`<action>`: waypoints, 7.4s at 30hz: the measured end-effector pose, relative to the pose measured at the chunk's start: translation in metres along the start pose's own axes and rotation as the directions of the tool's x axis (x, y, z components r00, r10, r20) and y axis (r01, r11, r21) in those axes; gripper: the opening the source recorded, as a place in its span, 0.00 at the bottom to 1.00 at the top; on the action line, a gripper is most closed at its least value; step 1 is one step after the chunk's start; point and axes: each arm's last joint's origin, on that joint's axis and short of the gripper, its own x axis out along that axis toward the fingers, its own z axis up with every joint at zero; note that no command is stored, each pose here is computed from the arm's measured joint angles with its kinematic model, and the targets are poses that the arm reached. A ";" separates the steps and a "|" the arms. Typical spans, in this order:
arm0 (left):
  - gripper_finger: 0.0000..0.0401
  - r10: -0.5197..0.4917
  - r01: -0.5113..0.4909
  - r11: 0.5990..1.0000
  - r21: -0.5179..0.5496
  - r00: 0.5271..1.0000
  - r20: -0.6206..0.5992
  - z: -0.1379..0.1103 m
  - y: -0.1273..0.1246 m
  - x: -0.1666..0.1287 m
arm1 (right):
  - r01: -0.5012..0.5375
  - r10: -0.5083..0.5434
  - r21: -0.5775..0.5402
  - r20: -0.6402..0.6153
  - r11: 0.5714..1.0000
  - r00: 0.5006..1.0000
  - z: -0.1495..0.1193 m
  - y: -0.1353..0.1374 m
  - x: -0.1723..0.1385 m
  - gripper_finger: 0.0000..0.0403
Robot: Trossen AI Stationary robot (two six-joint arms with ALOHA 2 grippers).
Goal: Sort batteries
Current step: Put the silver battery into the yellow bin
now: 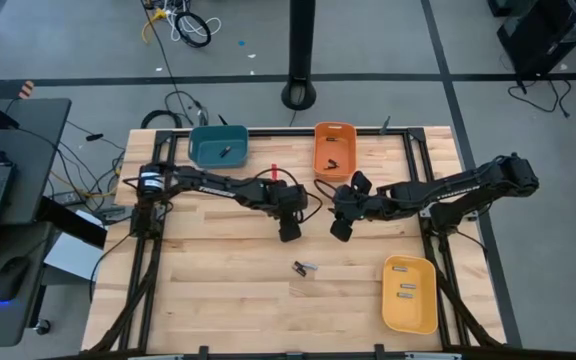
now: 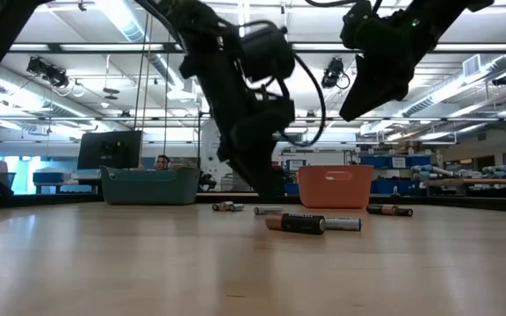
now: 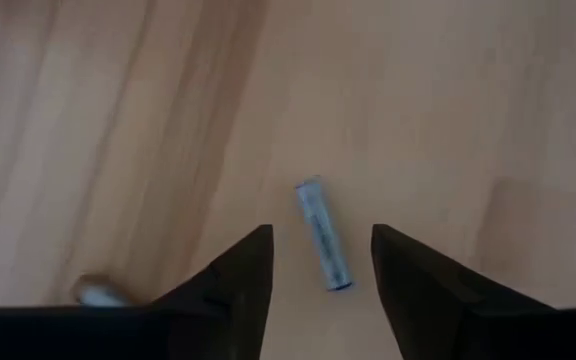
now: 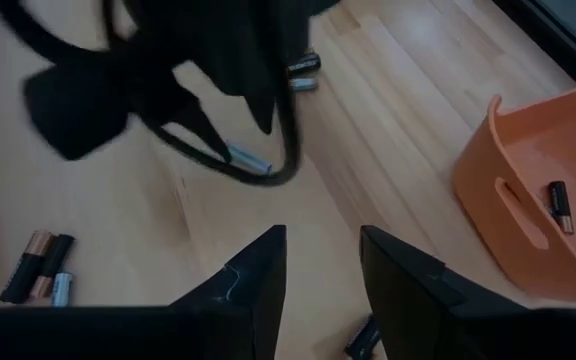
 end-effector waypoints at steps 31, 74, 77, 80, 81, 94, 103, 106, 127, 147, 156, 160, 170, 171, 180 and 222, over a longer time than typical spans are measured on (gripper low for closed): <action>0.16 -0.047 0.057 0.993 0.102 0.994 -0.102 -0.012 -0.001 0.028 | -0.107 0.113 -0.054 0.118 0.993 0.987 -0.020 0.013 -0.076 0.27; 0.06 -0.024 0.125 0.931 0.342 0.958 -0.285 -0.007 -0.018 0.003 | -0.119 0.128 -0.104 0.078 0.987 0.989 -0.040 0.022 -0.091 0.19; 0.06 -0.023 0.128 0.926 0.355 0.958 -0.285 -0.007 -0.018 0.003 | -0.120 0.128 -0.104 0.078 0.987 0.989 -0.040 0.022 -0.091 0.19; 0.06 -0.024 0.127 0.926 0.356 0.959 -0.281 -0.007 -0.018 0.003 | -0.118 0.127 -0.105 0.077 0.987 0.989 -0.041 0.022 -0.091 0.18; 0.06 -0.025 0.127 0.926 0.356 0.960 -0.278 -0.006 -0.018 0.003 | -0.116 0.124 -0.107 0.075 0.987 0.989 -0.041 0.022 -0.091 0.18; 0.06 -0.033 0.122 0.925 0.360 0.969 -0.244 -0.005 -0.018 0.005 | -0.128 0.133 -0.058 0.091 0.990 0.987 -0.069 0.025 -0.059 0.17; 0.06 -0.137 0.193 0.915 0.355 0.975 -0.177 0.004 -0.016 0.007 | -0.263 0.246 0.020 0.288 0.965 0.925 -0.101 0.027 -0.020 0.18; 0.06 -0.181 0.225 0.912 0.342 0.971 -0.155 0.008 -0.013 0.007 | -0.302 0.266 0.048 0.361 0.952 0.894 -0.109 0.024 -0.007 0.18; 0.06 -0.406 0.395 0.856 0.334 0.913 -0.040 0.022 -0.015 0.007 | -0.203 0.266 -0.224 0.305 0.953 0.914 -0.085 0.051 0.057 0.47; 0.06 -0.547 0.531 0.793 0.298 0.836 -0.033 0.025 -0.017 0.004 | 0.070 0.140 -0.626 0.279 0.776 0.950 -0.083 0.080 0.073 0.41; 0.06 -0.571 0.554 0.784 0.280 0.821 -0.027 0.027 -0.014 0.004 | 0.083 0.144 -0.652 0.287 0.754 0.947 -0.083 0.080 0.072 0.24; 0.06 -0.590 0.571 0.776 0.268 0.808 -0.014 0.029 -0.012 0.004 | 0.083 0.145 -0.653 0.287 0.753 0.947 -0.083 0.081 0.072 0.18; 0.06 -0.605 0.586 0.765 0.265 0.796 -0.015 0.029 -0.011 0.004 | 0.082 0.146 -0.652 0.288 0.754 0.946 -0.083 0.081 0.072 0.14; 0.06 -0.605 0.587 0.765 0.265 0.796 -0.015 0.029 -0.011 0.004 | 0.082 0.146 -0.652 0.288 0.754 0.946 -0.083 0.081 0.072 0.14; 0.15 -0.604 0.586 0.766 0.265 0.797 -0.015 0.029 -0.011 0.004 | 0.082 0.145 -0.646 0.289 0.759 0.946 -0.082 0.080 0.072 0.13; 0.30 -0.381 0.145 0.861 0.487 0.819 0.429 0.016 -0.009 -0.075 | -0.311 0.248 -0.182 -0.300 0.933 0.921 -0.082 0.090 -0.108 0.13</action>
